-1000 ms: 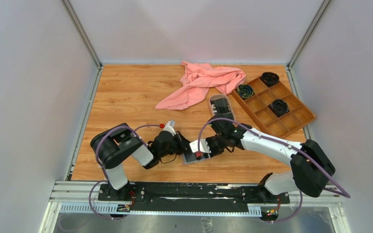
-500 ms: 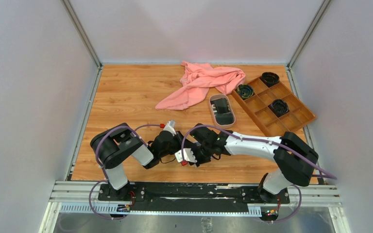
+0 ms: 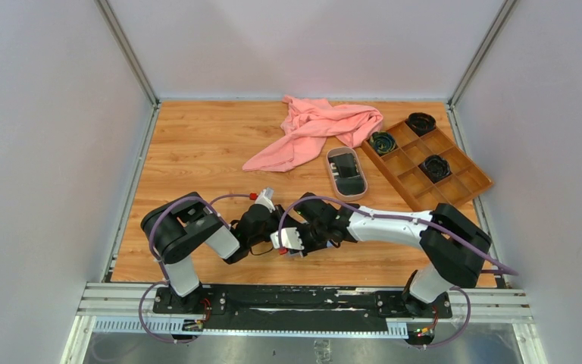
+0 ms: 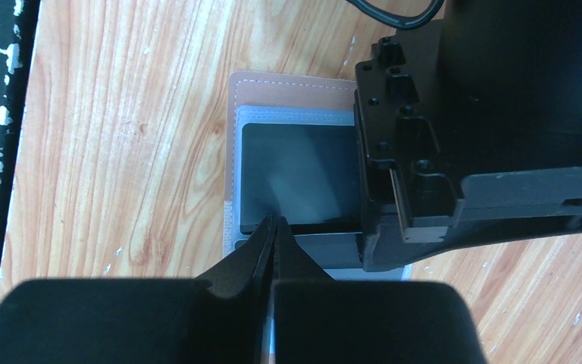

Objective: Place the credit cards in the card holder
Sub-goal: Insert the credit card into the card holder.

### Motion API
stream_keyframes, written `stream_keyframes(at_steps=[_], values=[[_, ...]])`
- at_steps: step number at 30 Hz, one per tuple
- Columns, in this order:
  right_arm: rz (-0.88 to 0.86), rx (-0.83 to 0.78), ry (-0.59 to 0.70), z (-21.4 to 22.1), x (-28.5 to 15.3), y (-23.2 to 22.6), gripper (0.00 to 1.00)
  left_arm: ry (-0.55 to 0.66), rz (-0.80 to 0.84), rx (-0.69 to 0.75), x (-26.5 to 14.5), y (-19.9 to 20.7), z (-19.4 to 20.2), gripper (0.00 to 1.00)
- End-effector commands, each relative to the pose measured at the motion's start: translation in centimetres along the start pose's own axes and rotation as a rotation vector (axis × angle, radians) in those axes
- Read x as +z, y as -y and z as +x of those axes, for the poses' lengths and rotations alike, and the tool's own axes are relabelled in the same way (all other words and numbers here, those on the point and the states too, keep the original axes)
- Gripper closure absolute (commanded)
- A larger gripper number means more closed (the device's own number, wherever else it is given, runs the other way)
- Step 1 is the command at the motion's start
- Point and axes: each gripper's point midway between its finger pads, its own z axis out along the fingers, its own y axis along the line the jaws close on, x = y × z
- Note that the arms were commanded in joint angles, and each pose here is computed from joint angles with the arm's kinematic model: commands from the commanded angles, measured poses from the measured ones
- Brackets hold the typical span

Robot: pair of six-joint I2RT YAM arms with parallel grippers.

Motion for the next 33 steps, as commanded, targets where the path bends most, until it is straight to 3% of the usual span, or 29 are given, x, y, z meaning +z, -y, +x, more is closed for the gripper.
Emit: stream_keyframes(at_steps=[1, 21, 33], values=[[0.030, 0.008, -0.038, 0.3, 0.2, 0.7, 0.99, -0.049, -0.080, 0.031, -0.2, -2.6, 1.5, 0.83], [0.091, 0.021, -0.145, 4.2, -1.1, 1.6, 1.00, -0.057, -0.096, 0.034, 0.1, -3.3, 1.8, 0.81], [0.102, 0.068, -0.179, 5.3, -1.4, 2.0, 1.00, -0.049, -0.096, 0.033, -0.1, -3.4, 1.4, 0.69]])
